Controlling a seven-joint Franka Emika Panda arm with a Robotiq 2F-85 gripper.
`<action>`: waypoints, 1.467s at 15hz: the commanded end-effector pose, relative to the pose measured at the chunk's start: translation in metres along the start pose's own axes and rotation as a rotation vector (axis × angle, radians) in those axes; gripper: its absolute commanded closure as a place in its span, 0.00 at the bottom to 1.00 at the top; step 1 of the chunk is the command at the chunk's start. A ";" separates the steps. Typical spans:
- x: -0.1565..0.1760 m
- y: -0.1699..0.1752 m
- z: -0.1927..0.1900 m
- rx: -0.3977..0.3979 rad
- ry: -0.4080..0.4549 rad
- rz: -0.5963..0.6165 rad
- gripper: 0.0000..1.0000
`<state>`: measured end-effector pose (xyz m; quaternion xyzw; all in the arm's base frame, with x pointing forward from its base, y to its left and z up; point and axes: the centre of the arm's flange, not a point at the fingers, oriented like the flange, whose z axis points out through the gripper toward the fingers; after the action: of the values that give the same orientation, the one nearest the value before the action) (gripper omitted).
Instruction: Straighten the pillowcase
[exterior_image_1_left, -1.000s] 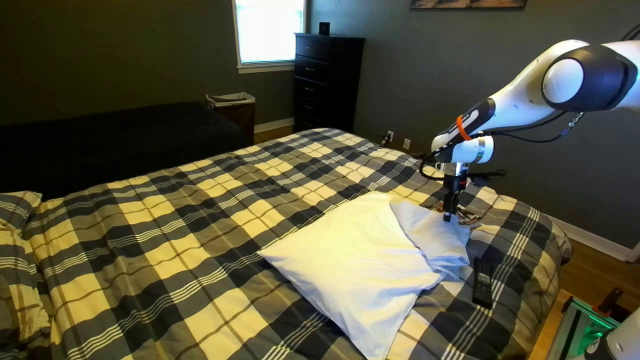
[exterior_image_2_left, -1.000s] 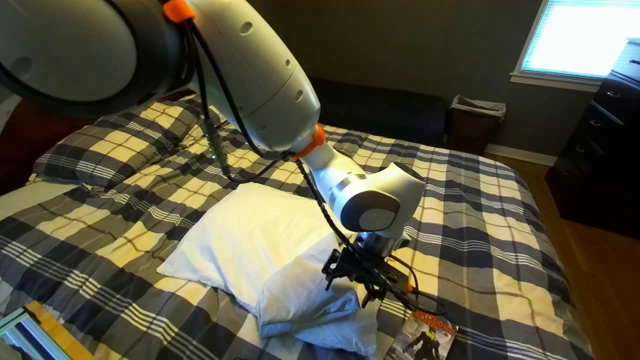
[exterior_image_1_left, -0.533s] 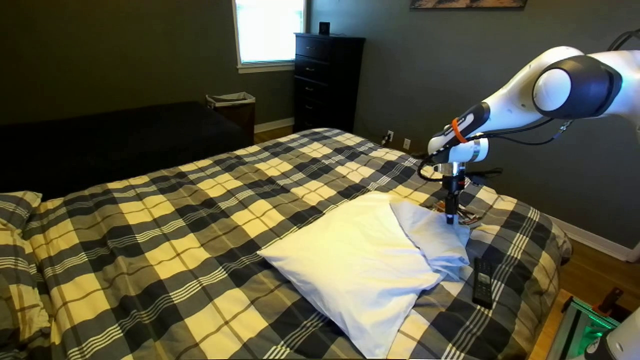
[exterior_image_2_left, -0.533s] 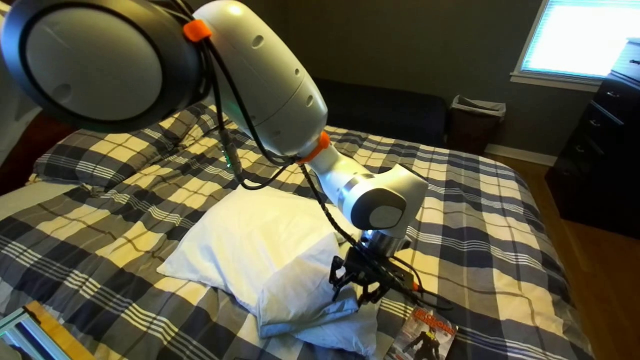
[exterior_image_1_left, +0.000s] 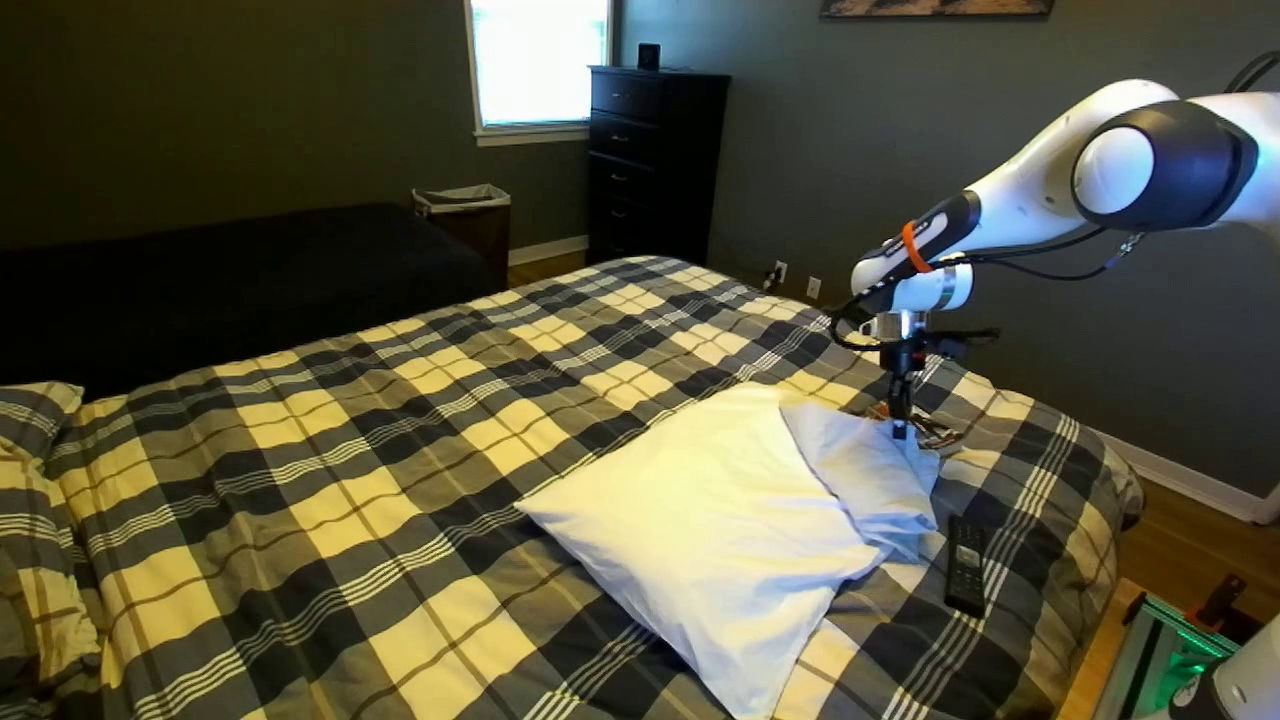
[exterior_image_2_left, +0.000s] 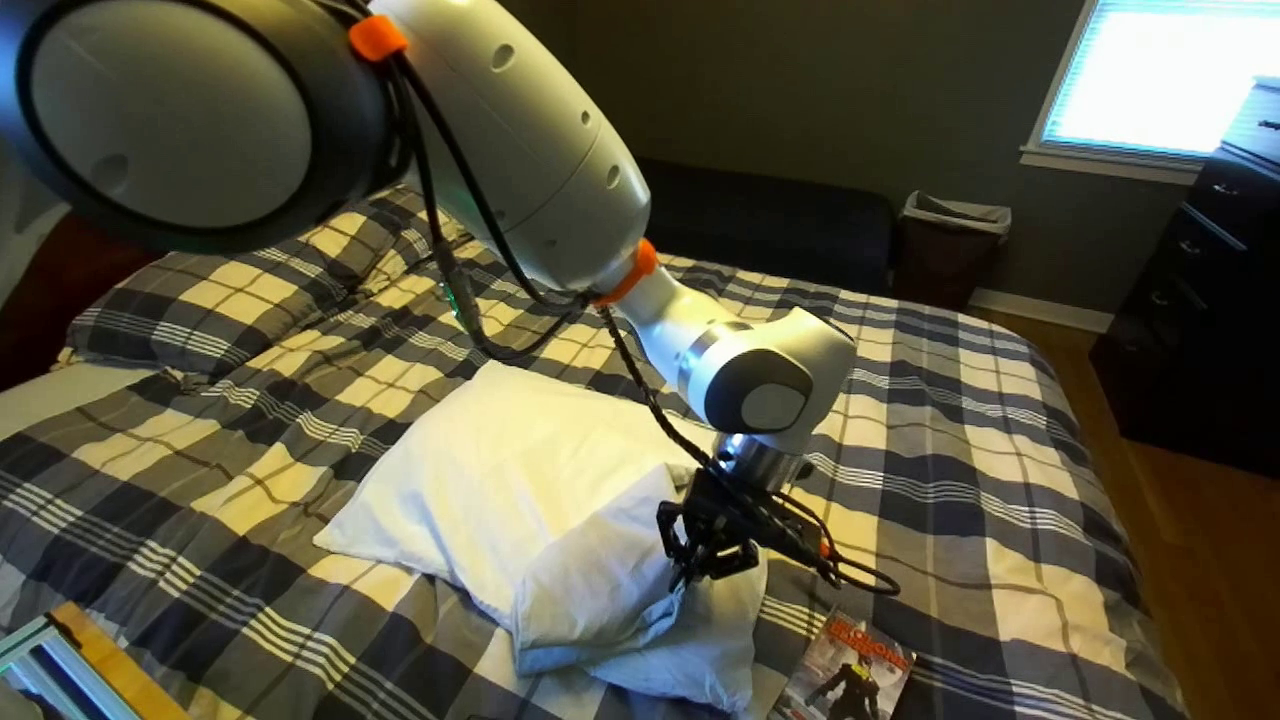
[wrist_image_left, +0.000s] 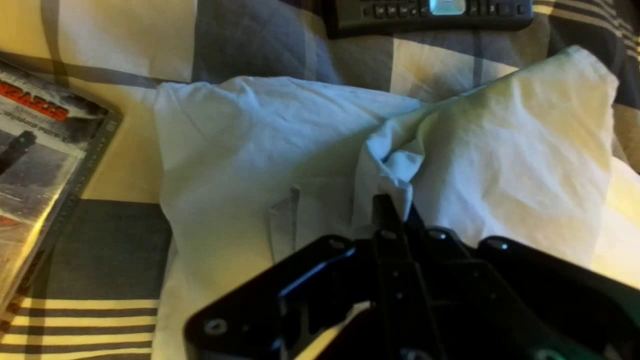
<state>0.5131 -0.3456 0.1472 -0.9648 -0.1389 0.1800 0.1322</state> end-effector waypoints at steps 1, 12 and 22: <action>0.004 -0.029 -0.017 0.068 -0.017 -0.032 0.99; 0.060 -0.126 -0.072 0.156 0.008 -0.110 0.99; 0.109 -0.202 -0.065 0.265 -0.010 -0.188 0.99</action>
<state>0.5843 -0.1508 0.2331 -0.9228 -0.2151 0.1915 0.2560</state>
